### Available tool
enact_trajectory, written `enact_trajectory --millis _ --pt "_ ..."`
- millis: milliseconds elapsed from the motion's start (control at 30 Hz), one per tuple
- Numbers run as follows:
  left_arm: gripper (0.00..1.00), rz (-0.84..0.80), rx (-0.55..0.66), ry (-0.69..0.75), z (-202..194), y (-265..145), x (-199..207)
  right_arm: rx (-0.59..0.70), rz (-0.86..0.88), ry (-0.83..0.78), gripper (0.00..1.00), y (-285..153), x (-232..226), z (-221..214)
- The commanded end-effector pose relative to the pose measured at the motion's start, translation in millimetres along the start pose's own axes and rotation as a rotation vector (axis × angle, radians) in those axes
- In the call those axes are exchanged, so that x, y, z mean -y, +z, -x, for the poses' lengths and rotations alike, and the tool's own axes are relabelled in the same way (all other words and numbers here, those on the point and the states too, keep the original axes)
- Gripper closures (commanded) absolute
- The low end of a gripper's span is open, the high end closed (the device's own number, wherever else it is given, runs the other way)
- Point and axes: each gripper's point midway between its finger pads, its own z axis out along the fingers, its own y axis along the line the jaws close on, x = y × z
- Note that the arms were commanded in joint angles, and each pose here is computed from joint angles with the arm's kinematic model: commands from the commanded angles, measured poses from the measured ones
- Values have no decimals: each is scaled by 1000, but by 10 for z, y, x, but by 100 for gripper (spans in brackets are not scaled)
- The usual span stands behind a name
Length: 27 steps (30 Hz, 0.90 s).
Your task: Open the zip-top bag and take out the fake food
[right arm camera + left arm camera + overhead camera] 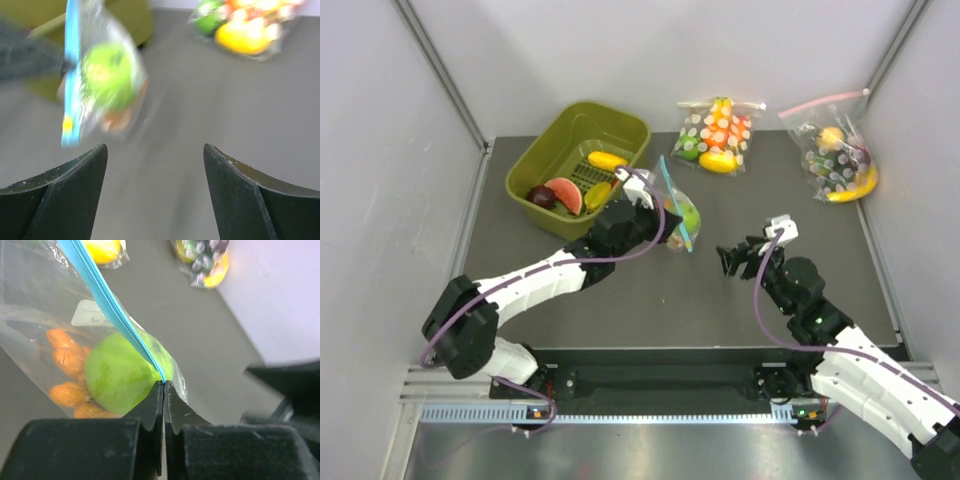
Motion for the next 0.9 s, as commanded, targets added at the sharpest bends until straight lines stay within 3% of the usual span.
enact_trajectory --millis 0,267,467,867 --pt "100 -153 99 -159 407 -159 234 146 251 -41 23 -109 -461 223" --pt "100 -219 140 -260 573 -351 393 189 314 -136 28 -66 -747 127" --pt "100 -268 146 -321 605 -425 481 262 342 -180 44 -115 -843 176" --pt "100 -347 123 -409 504 -443 571 362 361 -211 43 -221 -949 326"
